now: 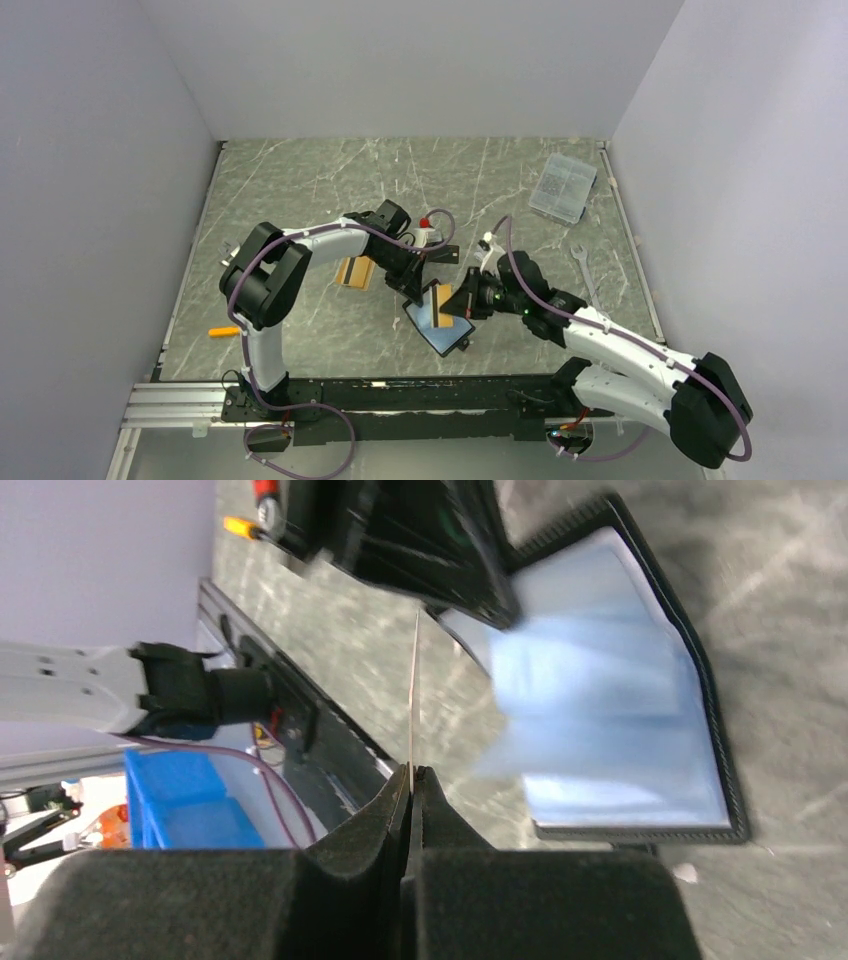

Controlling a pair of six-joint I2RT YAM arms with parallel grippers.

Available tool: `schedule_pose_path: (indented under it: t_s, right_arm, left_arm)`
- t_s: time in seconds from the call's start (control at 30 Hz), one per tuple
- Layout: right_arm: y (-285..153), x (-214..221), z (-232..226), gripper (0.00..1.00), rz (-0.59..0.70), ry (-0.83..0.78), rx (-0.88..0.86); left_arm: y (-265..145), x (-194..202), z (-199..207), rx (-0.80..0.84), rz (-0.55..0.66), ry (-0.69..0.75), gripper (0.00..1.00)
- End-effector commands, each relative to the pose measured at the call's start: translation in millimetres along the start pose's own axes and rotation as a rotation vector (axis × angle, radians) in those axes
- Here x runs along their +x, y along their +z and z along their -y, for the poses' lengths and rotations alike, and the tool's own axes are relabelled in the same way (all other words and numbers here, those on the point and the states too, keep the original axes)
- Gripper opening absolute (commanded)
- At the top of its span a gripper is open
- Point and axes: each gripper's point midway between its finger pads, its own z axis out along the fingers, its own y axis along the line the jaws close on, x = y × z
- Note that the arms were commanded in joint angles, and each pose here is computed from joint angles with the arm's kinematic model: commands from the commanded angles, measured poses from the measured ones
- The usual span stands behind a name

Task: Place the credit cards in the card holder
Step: Open the card holder at the center of the board.

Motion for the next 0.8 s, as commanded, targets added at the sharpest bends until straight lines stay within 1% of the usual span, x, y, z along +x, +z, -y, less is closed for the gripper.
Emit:
schedule_pose_path:
  t_s: [0.0, 0.17, 0.3, 0.43, 0.6, 0.67, 0.77]
  right_arm:
    - [4, -14, -20, 0.00, -0.025, -0.003, 0.000]
    - [14, -2, -11, 0.00, -0.069, 0.034, 0.051]
    - [12, 11, -2, 0.00, -0.085, 0.078, 0.070]
    - [14, 34, 16, 0.00, -0.128, 0.124, 0.075]
    - [18, 52, 37, 0.00, -0.162, 0.144, 0.101]
    - [20, 54, 40, 0.00, -0.162, 0.139, 0.101]
    - [26, 49, 39, 0.00, -0.152, 0.115, 0.095]
  left_arm:
    - [-12, -16, 10, -0.025, 0.042, 0.056, 0.00]
    - [-16, -17, 12, -0.037, 0.048, 0.064, 0.00]
    - [-14, -10, 3, -0.063, 0.035, 0.049, 0.00]
    - [-11, -6, -5, -0.066, 0.021, 0.021, 0.00]
    - [-11, -1, -16, -0.067, 0.011, -0.010, 0.00]
    - [-11, 0, -16, -0.048, 0.009, -0.020, 0.03]
    - [-11, -2, -10, -0.008, 0.001, -0.009, 0.15]
